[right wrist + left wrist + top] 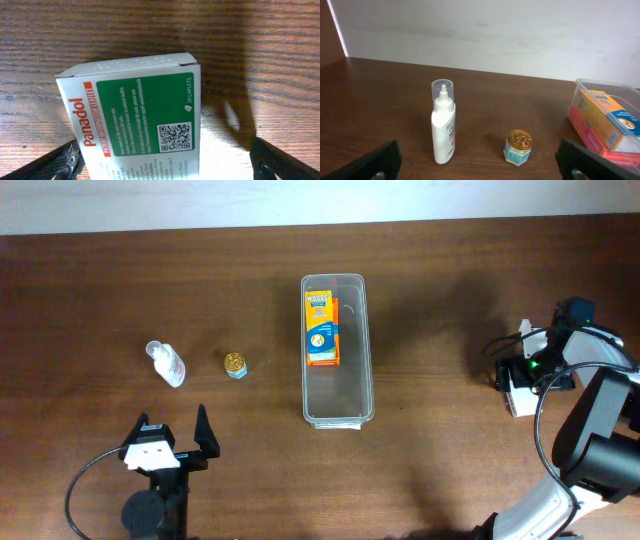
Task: Pack container
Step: 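Lower the right gripper and grasp the white-green Panadol box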
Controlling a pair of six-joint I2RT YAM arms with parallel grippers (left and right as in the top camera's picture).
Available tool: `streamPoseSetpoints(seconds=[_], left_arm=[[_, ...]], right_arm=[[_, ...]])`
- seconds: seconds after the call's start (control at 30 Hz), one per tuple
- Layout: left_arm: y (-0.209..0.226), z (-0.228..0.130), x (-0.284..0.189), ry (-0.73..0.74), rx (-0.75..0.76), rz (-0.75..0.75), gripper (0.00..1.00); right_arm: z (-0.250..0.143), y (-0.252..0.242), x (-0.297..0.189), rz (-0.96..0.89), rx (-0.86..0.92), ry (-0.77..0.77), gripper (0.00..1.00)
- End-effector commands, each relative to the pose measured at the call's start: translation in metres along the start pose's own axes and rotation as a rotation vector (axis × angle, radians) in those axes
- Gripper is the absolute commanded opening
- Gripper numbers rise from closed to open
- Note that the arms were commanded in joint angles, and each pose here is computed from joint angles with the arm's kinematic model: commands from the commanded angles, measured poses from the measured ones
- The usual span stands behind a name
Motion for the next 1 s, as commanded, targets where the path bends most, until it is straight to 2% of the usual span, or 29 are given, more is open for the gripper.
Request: streamPoseSetpoints(seconds=[0.0, 0.03, 0.1, 0.13, 0.23, 0.4, 0.47, 0.73, 0.97], left_arm=[[0.0, -0.002, 0.0, 0.002, -0.006, 0.004, 0.99], [0.0, -0.002, 0.0, 0.002, -0.006, 0.004, 0.99], [0.0, -0.002, 0.0, 0.002, -0.006, 0.004, 0.99], [0.0, -0.002, 0.0, 0.002, -0.006, 0.004, 0.99], [0.0, -0.002, 0.0, 0.002, -0.006, 0.004, 1.0], [0.0, -0.002, 0.0, 0.002, -0.006, 0.004, 0.99], [0.0, -0.002, 0.0, 0.002, -0.006, 0.004, 0.99], [0.0, -0.002, 0.0, 0.002, -0.006, 0.004, 0.99], [0.0, -0.002, 0.0, 0.002, -0.006, 0.004, 0.99]], right_arm=[[-0.008, 0.002, 0.017, -0.001, 0.012, 0.049, 0.99], [-0.008, 0.002, 0.017, -0.001, 0.012, 0.049, 1.0], [-0.008, 0.002, 0.017, -0.001, 0.013, 0.049, 0.94], [-0.008, 0.002, 0.017, -0.001, 0.013, 0.049, 0.9], [-0.008, 0.002, 0.017, 0.0, 0.017, 0.049, 0.69], [-0.008, 0.002, 0.017, -0.001, 0.054, 0.049, 0.55], [-0.008, 0.002, 0.017, -0.001, 0.054, 0.051, 0.52], [-0.006, 0.001, 0.008, 0.0, 0.125, 0.061, 0.52], [0.009, -0.001, -0.02, 0.002, 0.129, 0.064, 0.4]])
Point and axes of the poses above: each gripper's point midway between its finger pads, its own x axis out along the fingers, its own y axis along the line the jaws close on, z = x × y, the point moved 2 cm from there along -x, back along the fingers, and after that the axes turned 6 degrees about x, right-handed, at the moved point
